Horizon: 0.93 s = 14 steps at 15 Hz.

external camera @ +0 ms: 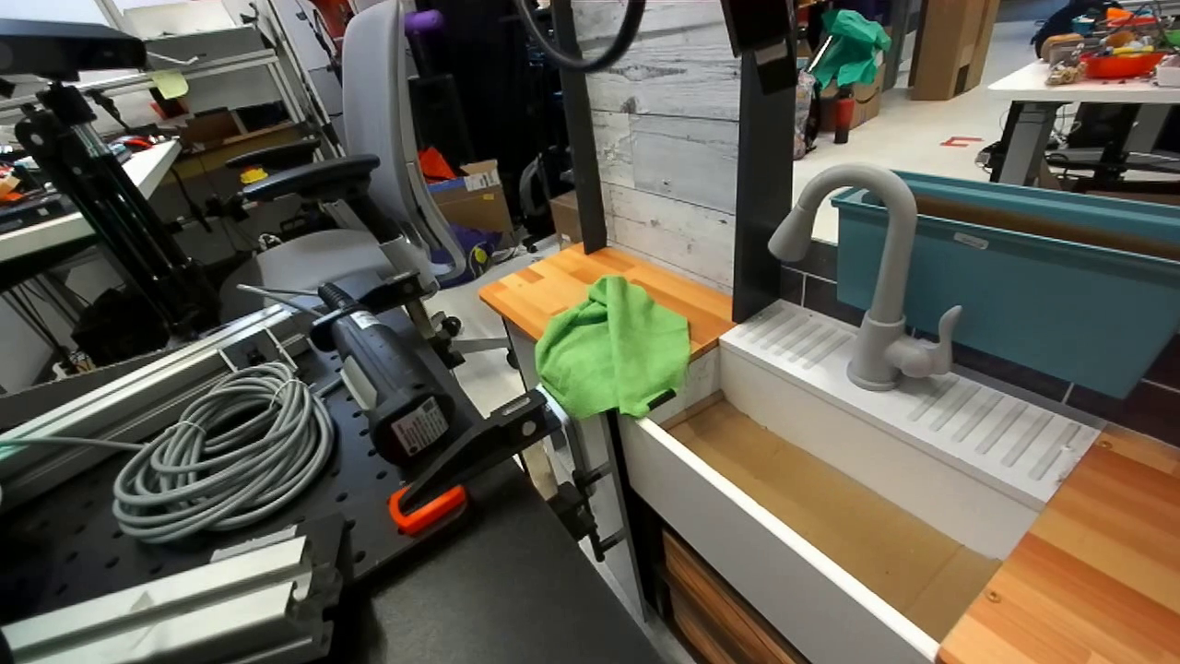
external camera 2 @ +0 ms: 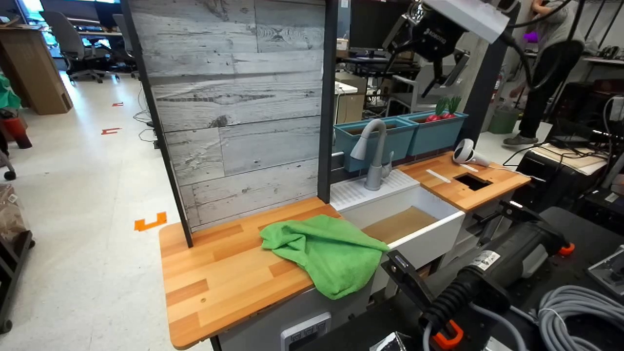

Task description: Center the faucet

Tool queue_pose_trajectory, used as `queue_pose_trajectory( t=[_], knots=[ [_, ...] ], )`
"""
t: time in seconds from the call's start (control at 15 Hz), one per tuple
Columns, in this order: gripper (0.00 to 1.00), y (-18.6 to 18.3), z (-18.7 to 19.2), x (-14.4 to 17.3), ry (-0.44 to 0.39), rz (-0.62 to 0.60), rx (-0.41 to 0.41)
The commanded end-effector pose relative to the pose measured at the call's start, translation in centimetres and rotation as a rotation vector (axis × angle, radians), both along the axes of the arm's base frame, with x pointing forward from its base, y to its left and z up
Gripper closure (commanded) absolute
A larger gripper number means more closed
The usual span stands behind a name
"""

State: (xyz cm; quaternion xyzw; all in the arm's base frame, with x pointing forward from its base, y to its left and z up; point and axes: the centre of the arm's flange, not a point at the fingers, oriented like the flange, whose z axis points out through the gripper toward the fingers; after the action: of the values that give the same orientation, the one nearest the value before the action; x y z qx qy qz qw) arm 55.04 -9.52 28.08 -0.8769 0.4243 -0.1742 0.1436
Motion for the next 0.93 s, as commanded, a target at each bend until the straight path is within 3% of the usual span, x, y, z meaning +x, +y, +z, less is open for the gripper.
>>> queue_pose_trajectory(
  t=[0.0,0.33,0.87],
  knots=[
    [0.0,-0.9,-2.8,4.6,-0.03,-0.077,0.092],
    [0.0,-1.8,-6.6,7.2,-0.015,-0.16,0.133],
    [0.0,-1.5,-10.9,9.5,0.038,-0.189,0.153]
  ],
)
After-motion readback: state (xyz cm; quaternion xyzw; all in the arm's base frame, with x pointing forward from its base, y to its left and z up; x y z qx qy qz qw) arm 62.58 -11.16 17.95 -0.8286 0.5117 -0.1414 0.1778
